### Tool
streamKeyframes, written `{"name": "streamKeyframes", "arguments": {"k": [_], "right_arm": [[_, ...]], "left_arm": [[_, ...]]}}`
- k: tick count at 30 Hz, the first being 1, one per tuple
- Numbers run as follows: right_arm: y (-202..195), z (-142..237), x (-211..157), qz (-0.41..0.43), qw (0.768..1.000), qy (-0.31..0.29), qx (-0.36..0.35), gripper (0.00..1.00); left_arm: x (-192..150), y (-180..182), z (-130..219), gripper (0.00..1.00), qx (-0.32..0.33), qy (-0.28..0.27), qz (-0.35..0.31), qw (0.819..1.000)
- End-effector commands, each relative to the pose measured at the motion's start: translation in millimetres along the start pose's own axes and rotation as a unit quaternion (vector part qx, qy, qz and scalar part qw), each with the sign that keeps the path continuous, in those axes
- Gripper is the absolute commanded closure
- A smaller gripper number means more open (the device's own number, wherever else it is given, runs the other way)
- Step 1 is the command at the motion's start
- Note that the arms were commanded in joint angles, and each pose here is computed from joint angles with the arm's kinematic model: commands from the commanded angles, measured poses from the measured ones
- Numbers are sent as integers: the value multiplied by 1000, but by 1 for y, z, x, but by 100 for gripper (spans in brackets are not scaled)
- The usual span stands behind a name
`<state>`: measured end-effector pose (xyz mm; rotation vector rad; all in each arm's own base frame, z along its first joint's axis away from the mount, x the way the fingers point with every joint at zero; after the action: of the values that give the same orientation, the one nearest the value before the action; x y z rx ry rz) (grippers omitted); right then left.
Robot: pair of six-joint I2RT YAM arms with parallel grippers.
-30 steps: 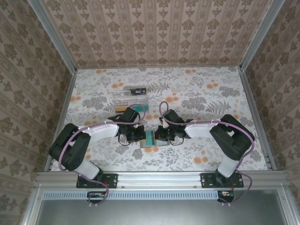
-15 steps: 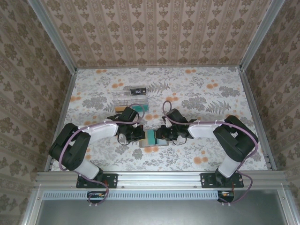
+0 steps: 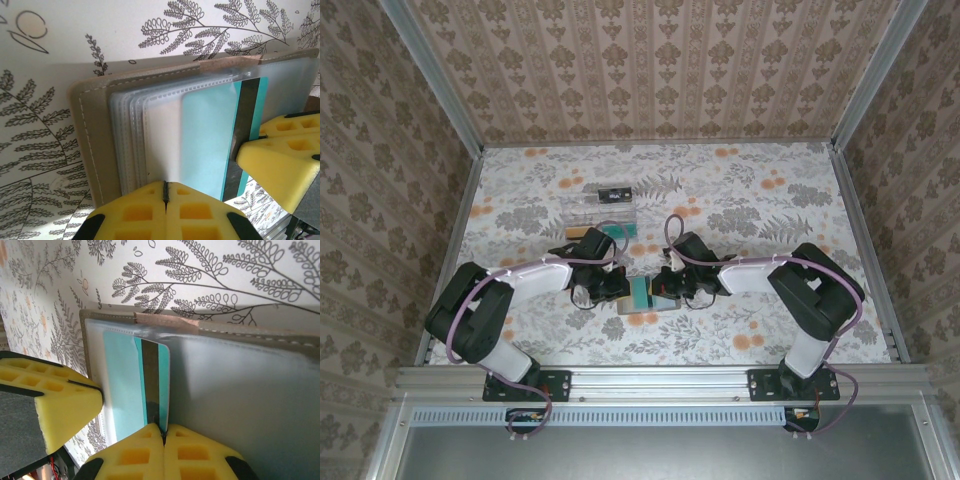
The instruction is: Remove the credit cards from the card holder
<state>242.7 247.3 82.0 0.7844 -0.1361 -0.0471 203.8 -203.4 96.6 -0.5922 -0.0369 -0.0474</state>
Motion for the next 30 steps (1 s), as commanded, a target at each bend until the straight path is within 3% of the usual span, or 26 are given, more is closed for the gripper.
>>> {"name": "streamKeyframes", "arguments": {"k": [1,12,18,20,24,30], "right_arm": [[-19,3,-9,-14,999,2,-38,98],[-44,36,-14,-26,998,-17,-61,99],[-32,59,-6,-11,998,-40,-46,100],[-21,69,-1,0,998,-52,-38,100],[0,89,10,23,996,-78,-22,100],[31,120,25,52,992,-117,10,100]], "left_arm": [[-8,15,-5,100,35,20,6,999],[-8,18,-1,100,38,18,5,999],[-2,8,7,100,22,3,-2,1000],[4,-2,16,95,6,-14,-8,1000],[22,-27,42,73,-36,-68,-18,997],[46,-56,76,61,-124,-164,-25,978]]}}
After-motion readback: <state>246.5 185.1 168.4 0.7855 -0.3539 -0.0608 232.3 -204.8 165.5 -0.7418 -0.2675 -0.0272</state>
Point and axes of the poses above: each hand's point on the last joint's axis, 136 mm out from that joint toward the fingers, its own z axis back along the fingers, its own y axis along the line the jaws close on, x = y × z, the point moved 8 cm from there along z, back along the fingers, and after that the axes turned 3 degrees about -z, right-handed, at the moved point
